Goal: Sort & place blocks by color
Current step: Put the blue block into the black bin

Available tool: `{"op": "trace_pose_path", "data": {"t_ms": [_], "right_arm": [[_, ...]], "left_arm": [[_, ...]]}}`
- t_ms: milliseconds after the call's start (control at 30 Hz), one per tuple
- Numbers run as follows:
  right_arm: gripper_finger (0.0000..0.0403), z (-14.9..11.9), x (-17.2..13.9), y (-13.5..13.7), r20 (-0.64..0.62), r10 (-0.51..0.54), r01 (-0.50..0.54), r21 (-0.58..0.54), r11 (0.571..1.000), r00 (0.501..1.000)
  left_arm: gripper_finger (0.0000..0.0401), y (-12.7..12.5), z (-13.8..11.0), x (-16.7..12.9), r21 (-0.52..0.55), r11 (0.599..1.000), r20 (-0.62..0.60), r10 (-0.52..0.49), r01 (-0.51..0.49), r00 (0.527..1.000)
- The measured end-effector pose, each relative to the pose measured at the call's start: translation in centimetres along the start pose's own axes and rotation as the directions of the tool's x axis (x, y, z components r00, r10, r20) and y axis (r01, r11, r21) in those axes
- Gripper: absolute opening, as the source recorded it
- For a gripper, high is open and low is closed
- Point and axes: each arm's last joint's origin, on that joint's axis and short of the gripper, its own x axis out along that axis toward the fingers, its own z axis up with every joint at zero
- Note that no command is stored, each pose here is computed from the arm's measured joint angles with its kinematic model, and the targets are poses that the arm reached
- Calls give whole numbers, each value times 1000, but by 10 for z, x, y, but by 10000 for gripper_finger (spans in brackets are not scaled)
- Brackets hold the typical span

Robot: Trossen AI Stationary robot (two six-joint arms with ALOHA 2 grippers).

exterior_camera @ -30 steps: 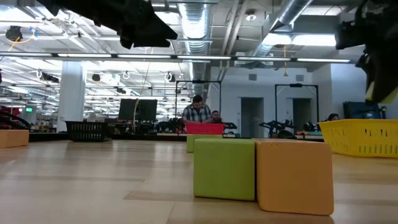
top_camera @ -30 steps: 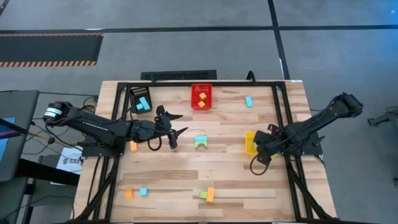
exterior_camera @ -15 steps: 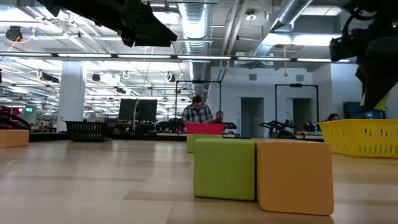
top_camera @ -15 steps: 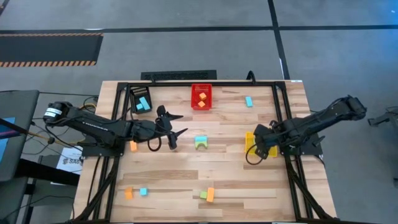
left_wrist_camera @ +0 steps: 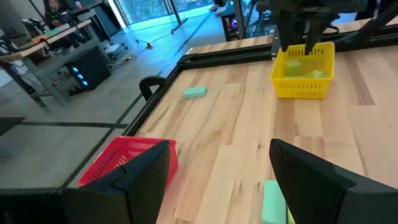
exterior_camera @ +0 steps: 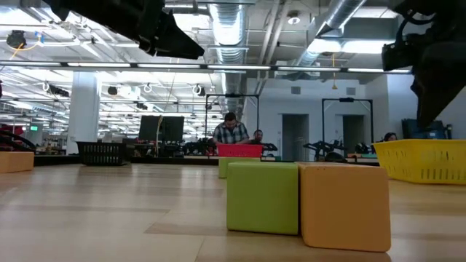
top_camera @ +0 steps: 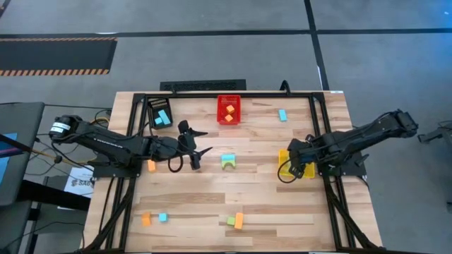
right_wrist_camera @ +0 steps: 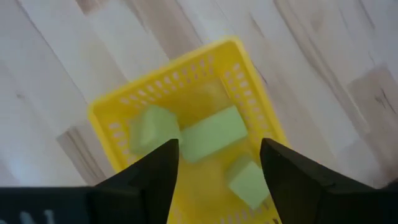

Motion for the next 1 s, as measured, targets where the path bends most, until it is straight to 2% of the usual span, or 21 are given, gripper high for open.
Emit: {"op": "trace_pose_path", "data": {"t_ms": [67, 133, 200, 267, 433, 567, 833, 933, 1000], "right_arm": [[248, 2, -3, 2, 53, 30, -29, -10, 1000, 998], [248, 5, -6, 7, 141, 66, -61, -38, 997, 988], [248, 10, -11, 13, 250, 99, -79, -89, 993, 963], [249, 14, -16, 20, 352, 134, -86, -149, 985, 926], [249, 24, -26, 38, 554, 169, -58, -213, 975, 815], [249, 27, -27, 52, 609, 206, -42, -273, 961, 766], [249, 24, -22, 78, 622, 290, 6, -429, 903, 727], [249, 26, -20, 71, 627, 229, 43, -387, 921, 744], [249, 33, -18, 59, 632, 152, 59, -300, 952, 760]], "left_arm": [[262, -1, 0, 0, 0, 999, 6, -52, 52, 999], [262, -4, 0, 1, 0, 988, 16, -152, 152, 988], [262, -8, -2, 6, -1, 967, 21, -254, 254, 967], [262, -13, -7, 12, -12, 953, 6, -303, 304, 953], [262, -27, -22, 34, -19, 949, -18, -315, 315, 949], [262, -36, -32, 50, -25, 948, 3, -319, 319, 948], [262, -37, -50, 67, -76, 947, -42, -317, 313, 947], [262, -32, -49, 70, -113, 951, -37, -294, 288, 955], [262, -29, -47, 72, -138, 951, -41, -284, 276, 958]]}}
